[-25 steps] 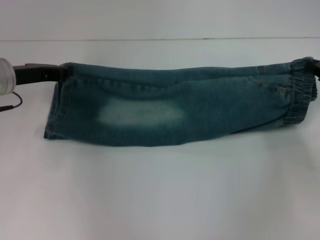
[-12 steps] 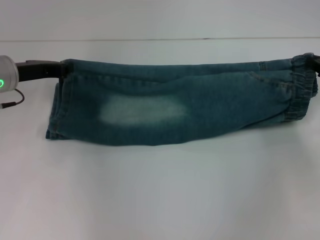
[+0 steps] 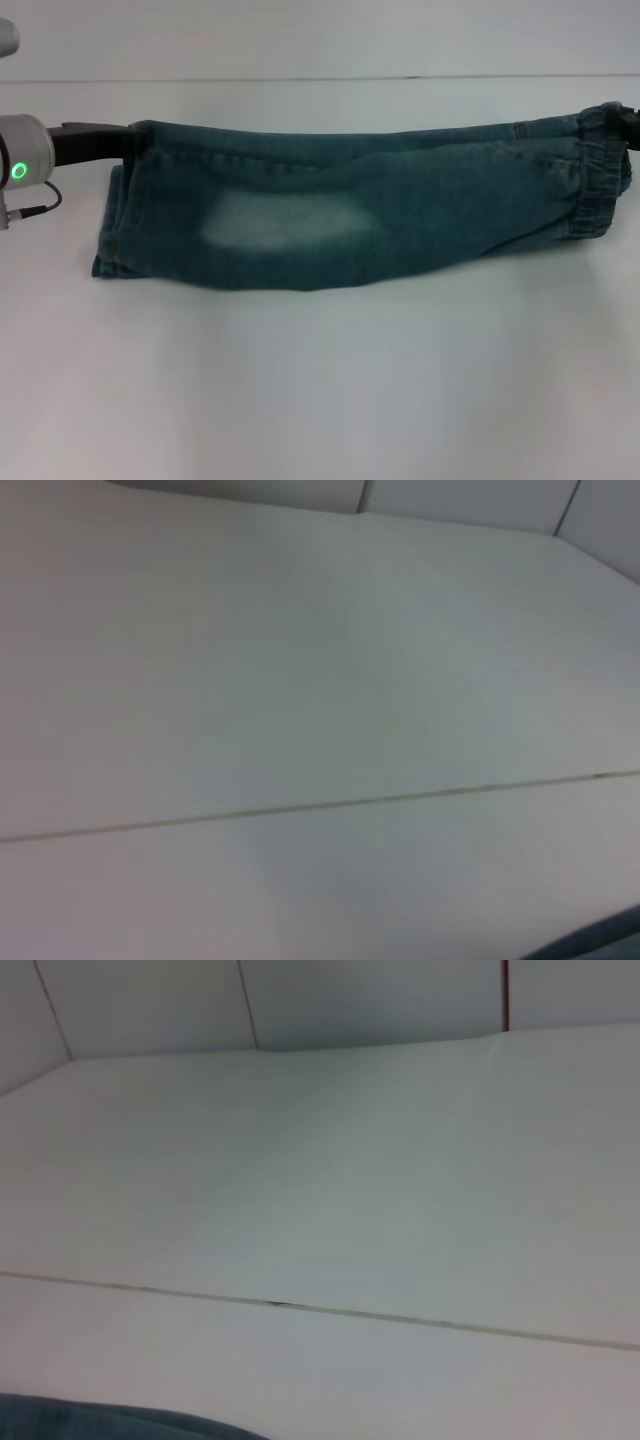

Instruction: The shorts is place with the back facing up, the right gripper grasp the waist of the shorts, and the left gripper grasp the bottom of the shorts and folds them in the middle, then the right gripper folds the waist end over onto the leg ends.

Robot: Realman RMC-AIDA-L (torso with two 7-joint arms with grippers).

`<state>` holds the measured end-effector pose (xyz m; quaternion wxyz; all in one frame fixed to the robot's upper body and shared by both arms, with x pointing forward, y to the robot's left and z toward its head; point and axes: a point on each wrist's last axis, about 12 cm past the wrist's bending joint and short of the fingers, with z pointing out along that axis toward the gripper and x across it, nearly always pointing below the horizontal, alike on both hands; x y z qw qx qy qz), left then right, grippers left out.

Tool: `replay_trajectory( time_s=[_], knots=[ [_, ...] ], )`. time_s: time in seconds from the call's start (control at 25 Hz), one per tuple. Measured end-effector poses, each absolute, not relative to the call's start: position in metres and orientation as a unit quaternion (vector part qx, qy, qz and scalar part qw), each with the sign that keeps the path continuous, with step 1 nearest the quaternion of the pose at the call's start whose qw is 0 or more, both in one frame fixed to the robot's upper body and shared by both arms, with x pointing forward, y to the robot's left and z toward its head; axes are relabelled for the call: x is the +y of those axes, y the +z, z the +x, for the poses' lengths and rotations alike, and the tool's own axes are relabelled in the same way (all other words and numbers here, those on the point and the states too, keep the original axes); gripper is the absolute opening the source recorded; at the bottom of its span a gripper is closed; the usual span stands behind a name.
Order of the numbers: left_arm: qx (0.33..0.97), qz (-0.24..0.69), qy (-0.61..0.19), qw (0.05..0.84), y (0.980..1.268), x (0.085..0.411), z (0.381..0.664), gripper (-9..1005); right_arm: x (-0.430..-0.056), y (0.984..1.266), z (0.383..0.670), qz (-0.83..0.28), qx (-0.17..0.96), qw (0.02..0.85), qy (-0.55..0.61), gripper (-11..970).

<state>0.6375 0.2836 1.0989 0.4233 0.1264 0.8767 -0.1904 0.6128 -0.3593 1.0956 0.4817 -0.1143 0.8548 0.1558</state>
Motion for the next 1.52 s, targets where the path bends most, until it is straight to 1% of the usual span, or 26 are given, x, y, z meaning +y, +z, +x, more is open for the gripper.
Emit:
replay_trajectory(
  time_s=[0.32, 0.36, 0.56, 0.68, 0.92, 1.08, 1.32, 1.36, 1.4, 1.52],
  knots=[
    [0.877, 0.108, -0.18, 0.432, 1.093, 0.28, 0.635, 14, -0.357, 1.097, 0.613, -0.115, 0.854, 0.482, 0.163, 97],
    [0.877, 0.106, -0.177, 0.434, 1.092, 0.278, 0.634, 17, -0.357, 1.097, 0.613, -0.113, 0.854, 0.481, 0.163, 121],
    [0.877, 0.101, -0.171, 0.438, 1.091, 0.276, 0.633, 193, -0.358, 1.096, 0.612, -0.103, 0.856, 0.48, 0.163, 242],
    [0.877, 0.095, -0.17, 0.439, 1.091, 0.277, 0.633, 267, -0.36, 1.094, 0.61, -0.1, 0.857, 0.479, 0.162, 314],
    [0.877, 0.084, -0.165, 0.444, 1.091, 0.281, 0.634, 414, -0.365, 1.097, 0.603, -0.08, 0.849, 0.499, 0.155, 615],
    [0.874, 0.071, -0.185, 0.443, 1.097, 0.283, 0.632, 612, -0.374, 1.101, 0.588, -0.051, 0.833, 0.527, 0.161, 805],
    [0.855, 0.114, -0.276, 0.424, 1.112, 0.275, 0.618, 859, -0.385, 1.094, 0.559, -0.011, 0.817, 0.535, 0.215, 876],
    [0.855, 0.114, -0.276, 0.424, 1.112, 0.275, 0.618, 870, -0.386, 1.092, 0.555, -0.007, 0.815, 0.534, 0.223, 875],
    [0.845, 0.145, -0.309, 0.411, 1.121, 0.27, 0.61, 880, -0.388, 1.091, 0.55, -0.003, 0.813, 0.534, 0.23, 875],
    [0.834, 0.161, -0.34, 0.404, 1.125, 0.266, 0.603, 912, -0.392, 1.087, 0.534, 0.003, 0.809, 0.532, 0.249, 874]
  ],
)
